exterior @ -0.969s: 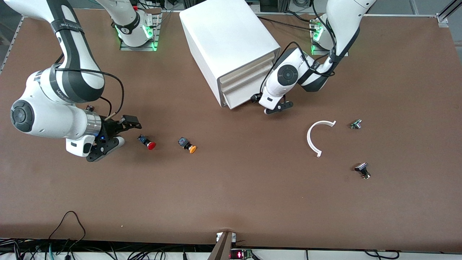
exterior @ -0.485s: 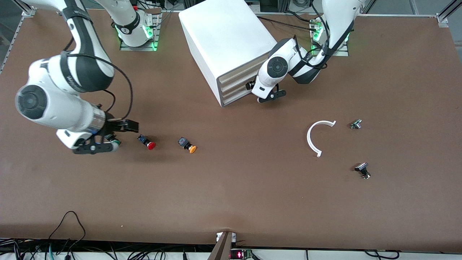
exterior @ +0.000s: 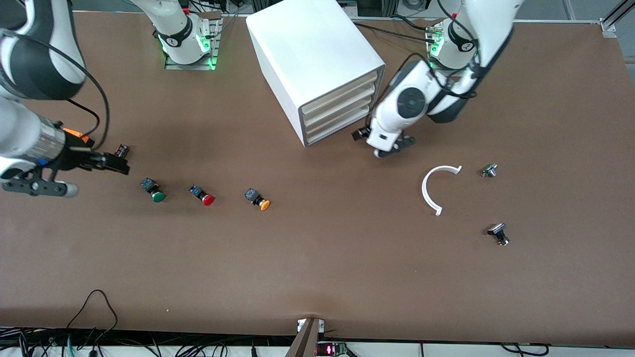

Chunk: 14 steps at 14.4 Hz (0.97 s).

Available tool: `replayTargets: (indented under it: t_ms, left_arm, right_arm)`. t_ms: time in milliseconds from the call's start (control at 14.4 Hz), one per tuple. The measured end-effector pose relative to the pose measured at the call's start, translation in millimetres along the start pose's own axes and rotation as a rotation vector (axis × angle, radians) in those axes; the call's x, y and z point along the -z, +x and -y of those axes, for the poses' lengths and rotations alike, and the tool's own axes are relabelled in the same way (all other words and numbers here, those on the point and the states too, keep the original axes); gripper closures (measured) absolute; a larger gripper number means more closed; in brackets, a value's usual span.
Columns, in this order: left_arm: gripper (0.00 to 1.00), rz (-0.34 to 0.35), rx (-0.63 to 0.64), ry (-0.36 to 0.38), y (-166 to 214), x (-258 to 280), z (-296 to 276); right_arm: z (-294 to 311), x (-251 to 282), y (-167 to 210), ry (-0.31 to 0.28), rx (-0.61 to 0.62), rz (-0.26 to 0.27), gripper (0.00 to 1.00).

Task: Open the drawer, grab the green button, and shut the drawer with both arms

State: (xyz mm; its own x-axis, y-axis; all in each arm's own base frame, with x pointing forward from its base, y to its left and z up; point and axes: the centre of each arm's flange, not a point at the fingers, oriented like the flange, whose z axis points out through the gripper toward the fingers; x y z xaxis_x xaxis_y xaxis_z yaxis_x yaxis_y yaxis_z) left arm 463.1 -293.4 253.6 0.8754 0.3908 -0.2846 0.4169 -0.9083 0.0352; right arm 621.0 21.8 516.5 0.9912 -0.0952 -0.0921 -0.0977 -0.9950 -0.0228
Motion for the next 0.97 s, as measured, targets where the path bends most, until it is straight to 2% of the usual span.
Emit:
replayTargets:
  t_ms: [277, 554, 762, 969]
  left_arm:
    - [0.00, -0.071, -0.097, -0.013, 64, 74, 46]
    - [0.00, -0.154, -0.183, 0.000, 101, 164, 118]
    - [0.00, -0.200, -0.274, 0.040, 94, 229, 165]
    - [0.00, -0.195, -0.320, 0.073, 70, 302, 194]
  right_arm:
    - [-14, 27, -6, -0.041, 0.088, -0.029, 0.00]
    - [-32, 29, -5, -0.061, 0.126, -0.027, 0.00]
    - [-51, 41, -8, -0.065, 0.146, -0.044, 0.00]
    - [-48, 45, -15, -0.061, 0.119, -0.050, 0.00]
